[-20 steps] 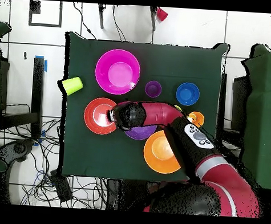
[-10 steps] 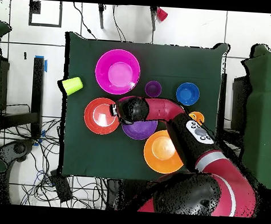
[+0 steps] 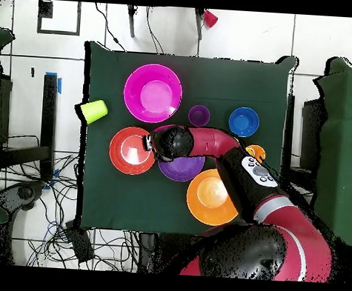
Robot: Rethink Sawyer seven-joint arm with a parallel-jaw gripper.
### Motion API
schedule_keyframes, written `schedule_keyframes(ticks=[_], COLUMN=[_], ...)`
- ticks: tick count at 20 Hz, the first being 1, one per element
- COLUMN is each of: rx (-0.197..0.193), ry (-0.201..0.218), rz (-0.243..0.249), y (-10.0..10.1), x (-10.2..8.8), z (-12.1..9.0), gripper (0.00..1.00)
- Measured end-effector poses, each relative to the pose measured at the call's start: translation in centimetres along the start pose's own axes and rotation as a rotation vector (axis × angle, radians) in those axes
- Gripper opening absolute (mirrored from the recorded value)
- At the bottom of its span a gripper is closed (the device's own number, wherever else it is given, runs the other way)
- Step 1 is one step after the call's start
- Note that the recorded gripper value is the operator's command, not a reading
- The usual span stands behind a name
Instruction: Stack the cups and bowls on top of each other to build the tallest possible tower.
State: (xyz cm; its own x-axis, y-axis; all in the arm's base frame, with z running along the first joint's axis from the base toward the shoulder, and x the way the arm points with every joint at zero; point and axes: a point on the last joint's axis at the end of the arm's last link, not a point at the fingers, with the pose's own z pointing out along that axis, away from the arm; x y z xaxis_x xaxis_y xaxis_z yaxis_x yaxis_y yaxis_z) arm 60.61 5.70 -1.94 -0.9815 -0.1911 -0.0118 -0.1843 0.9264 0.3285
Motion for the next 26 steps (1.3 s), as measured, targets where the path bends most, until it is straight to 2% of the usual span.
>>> schedule_keyframes(ticks=[11, 20, 24, 25, 26], rx=[0.0, 0.03, 0.047, 0.055, 0.055], ry=[0.002, 0.016, 0.006, 0.0, 0.0], rz=[-0.006, -0.068, -0.099, -0.109, -0.109], y=[0.3, 1.7, 2.1, 2.0, 2.0], x=[0.0, 0.2, 0.1, 0.2, 0.2], z=[0.1, 1.3, 1.9, 2.3, 2.3], gripper=[1.0, 1.0, 1.0, 0.0, 0.0])
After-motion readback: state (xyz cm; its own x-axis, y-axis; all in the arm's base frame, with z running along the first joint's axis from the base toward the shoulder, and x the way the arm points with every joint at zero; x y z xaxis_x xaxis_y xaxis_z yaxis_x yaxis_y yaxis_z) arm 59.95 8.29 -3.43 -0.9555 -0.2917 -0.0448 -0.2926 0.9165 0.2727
